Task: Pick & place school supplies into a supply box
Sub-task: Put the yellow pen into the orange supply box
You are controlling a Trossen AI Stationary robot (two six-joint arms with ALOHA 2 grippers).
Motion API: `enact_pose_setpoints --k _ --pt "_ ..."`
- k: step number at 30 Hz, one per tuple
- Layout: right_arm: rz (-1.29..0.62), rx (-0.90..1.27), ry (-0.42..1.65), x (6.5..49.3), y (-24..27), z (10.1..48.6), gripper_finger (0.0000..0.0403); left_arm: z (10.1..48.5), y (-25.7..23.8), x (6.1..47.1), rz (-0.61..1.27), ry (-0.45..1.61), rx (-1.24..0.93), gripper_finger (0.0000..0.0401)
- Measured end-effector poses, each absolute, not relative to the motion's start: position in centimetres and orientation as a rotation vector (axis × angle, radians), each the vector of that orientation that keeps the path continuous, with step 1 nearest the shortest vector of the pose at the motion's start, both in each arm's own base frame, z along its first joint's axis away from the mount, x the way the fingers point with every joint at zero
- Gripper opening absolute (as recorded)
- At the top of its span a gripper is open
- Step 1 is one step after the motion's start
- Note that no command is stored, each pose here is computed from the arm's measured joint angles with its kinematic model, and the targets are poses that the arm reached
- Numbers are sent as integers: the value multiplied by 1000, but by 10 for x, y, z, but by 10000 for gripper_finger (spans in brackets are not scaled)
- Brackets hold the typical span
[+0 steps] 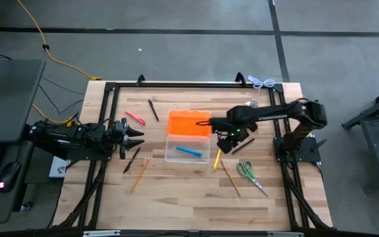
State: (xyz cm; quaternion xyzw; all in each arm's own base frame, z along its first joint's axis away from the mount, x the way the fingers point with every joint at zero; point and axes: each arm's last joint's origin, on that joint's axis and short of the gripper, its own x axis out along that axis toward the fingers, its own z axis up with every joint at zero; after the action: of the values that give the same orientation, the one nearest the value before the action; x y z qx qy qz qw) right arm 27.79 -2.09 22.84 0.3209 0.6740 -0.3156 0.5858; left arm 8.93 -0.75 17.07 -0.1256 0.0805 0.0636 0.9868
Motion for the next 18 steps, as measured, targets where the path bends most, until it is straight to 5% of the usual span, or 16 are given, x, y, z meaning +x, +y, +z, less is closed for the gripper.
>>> enact_pose_setpoints --k 18 --pt "-920 1176 1133 172 -15 241 112 171 -7 89 128 161 -252 200"
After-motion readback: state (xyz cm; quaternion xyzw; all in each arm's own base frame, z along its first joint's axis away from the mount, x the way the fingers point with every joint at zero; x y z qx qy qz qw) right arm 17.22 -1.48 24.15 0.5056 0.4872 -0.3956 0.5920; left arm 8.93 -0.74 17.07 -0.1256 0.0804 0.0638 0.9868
